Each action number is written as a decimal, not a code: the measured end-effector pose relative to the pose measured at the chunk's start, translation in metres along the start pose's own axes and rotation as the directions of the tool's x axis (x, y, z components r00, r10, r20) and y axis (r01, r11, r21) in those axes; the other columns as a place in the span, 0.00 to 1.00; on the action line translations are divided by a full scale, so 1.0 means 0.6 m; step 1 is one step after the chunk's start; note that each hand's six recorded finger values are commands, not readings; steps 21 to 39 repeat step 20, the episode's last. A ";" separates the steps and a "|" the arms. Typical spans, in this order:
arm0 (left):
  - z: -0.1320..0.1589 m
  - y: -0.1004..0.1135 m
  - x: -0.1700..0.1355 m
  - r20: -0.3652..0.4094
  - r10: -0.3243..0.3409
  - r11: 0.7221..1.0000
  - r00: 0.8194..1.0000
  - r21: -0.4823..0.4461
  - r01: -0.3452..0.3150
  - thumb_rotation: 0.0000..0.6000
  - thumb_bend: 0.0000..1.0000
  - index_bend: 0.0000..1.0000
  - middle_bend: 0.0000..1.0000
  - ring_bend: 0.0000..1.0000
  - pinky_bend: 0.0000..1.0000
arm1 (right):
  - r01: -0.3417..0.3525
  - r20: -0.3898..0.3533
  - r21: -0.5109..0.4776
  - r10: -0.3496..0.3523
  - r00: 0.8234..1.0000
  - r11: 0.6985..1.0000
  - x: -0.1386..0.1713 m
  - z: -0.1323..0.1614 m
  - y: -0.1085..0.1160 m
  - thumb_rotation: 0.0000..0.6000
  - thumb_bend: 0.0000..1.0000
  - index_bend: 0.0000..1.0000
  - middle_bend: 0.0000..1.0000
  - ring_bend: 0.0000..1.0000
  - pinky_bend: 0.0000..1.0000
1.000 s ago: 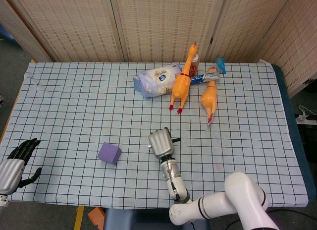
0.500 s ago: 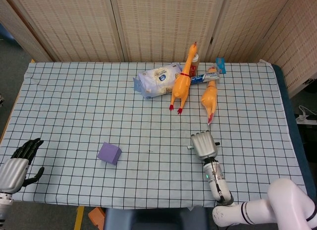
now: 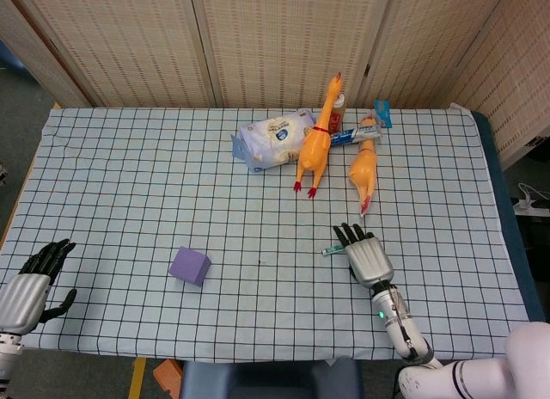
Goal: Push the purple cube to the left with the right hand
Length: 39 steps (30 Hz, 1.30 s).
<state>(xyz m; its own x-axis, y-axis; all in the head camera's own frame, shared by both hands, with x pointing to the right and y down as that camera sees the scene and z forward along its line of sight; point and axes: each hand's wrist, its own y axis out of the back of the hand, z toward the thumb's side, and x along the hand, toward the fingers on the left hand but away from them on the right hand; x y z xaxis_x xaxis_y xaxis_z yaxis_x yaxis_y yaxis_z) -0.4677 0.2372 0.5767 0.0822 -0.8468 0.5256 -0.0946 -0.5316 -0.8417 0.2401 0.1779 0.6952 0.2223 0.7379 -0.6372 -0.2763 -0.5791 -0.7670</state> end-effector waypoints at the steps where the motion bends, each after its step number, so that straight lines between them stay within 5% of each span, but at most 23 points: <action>1: 0.000 0.000 0.000 0.000 0.002 1.000 1.000 0.002 -0.002 1.00 0.41 0.00 0.00 0.00 0.14 | 0.014 0.007 -0.003 -0.014 1.000 1.000 0.007 -0.008 0.005 1.00 0.18 0.00 0.03 0.06 0.31; 7: 0.002 0.007 -0.001 0.004 0.032 0.999 0.999 0.005 -0.032 1.00 0.41 0.00 0.00 0.00 0.14 | 0.154 0.021 -0.062 -0.153 0.988 0.986 0.068 -0.050 0.040 1.00 0.18 0.00 0.00 0.00 0.14; 15: 0.012 0.017 -0.004 0.034 0.127 0.992 0.991 0.021 -0.128 1.00 0.41 0.00 0.00 0.00 0.12 | 0.339 0.082 -0.206 -0.329 0.941 0.918 0.175 -0.141 0.036 1.00 0.18 0.00 0.00 0.00 0.03; 20: 0.023 0.012 -0.005 0.053 0.155 0.986 0.986 0.049 -0.158 1.00 0.41 0.00 0.00 0.00 0.11 | 0.362 0.132 -0.158 -0.344 0.930 0.919 0.214 -0.197 0.019 1.00 0.18 0.00 0.00 0.00 0.02; 39: 0.023 0.012 -0.005 0.053 0.155 0.986 0.986 0.049 -0.158 1.00 0.41 0.00 0.00 0.00 0.11 | 0.362 0.132 -0.158 -0.344 0.930 0.919 0.214 -0.197 0.019 1.00 0.18 0.00 0.00 0.00 0.02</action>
